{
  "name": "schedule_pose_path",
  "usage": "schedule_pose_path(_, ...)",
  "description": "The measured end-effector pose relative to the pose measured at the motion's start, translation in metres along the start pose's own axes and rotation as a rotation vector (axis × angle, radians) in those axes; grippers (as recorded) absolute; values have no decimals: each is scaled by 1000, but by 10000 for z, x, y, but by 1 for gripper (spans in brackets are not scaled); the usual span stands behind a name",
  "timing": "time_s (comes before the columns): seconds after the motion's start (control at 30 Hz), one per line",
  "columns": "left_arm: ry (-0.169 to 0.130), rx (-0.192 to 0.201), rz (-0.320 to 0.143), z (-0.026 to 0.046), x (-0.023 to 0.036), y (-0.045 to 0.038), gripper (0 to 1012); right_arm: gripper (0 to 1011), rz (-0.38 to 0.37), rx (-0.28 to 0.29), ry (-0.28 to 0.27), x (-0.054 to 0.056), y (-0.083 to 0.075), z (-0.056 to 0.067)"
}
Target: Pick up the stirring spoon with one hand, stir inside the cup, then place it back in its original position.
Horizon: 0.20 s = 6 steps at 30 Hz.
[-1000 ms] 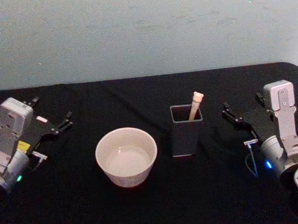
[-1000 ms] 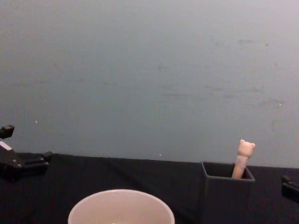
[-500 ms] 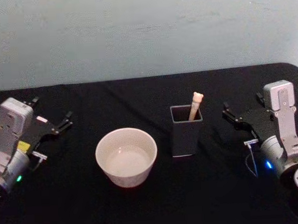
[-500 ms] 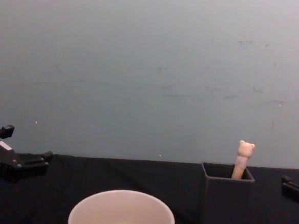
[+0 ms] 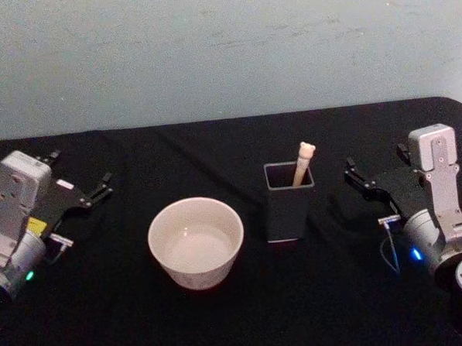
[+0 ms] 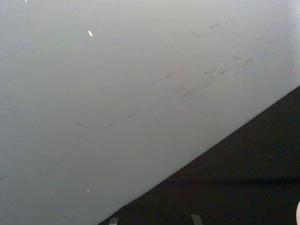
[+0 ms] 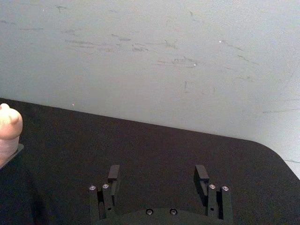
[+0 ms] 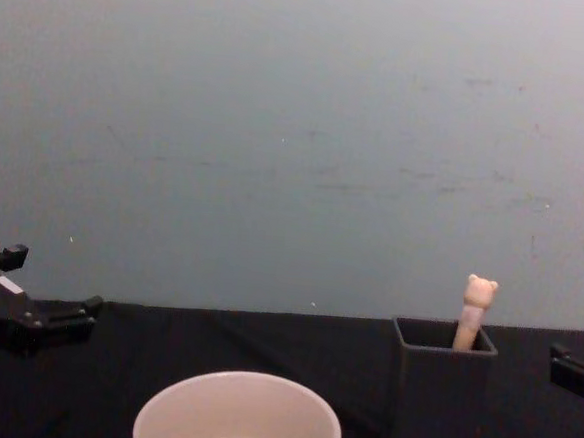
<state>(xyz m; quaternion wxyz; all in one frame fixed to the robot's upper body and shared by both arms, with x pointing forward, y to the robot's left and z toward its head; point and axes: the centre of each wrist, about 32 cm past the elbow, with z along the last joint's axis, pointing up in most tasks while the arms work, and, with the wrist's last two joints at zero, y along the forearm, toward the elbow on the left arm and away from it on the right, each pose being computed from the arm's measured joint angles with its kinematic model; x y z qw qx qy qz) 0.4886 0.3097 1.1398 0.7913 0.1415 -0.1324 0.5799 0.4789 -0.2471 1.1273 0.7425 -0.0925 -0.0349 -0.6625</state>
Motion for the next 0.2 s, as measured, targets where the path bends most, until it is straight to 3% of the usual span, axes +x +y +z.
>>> schedule_pose_path(0.2, 0, 0, 0, 0, 0, 0, 1001, 1002, 0, 0, 0, 0, 0, 0)
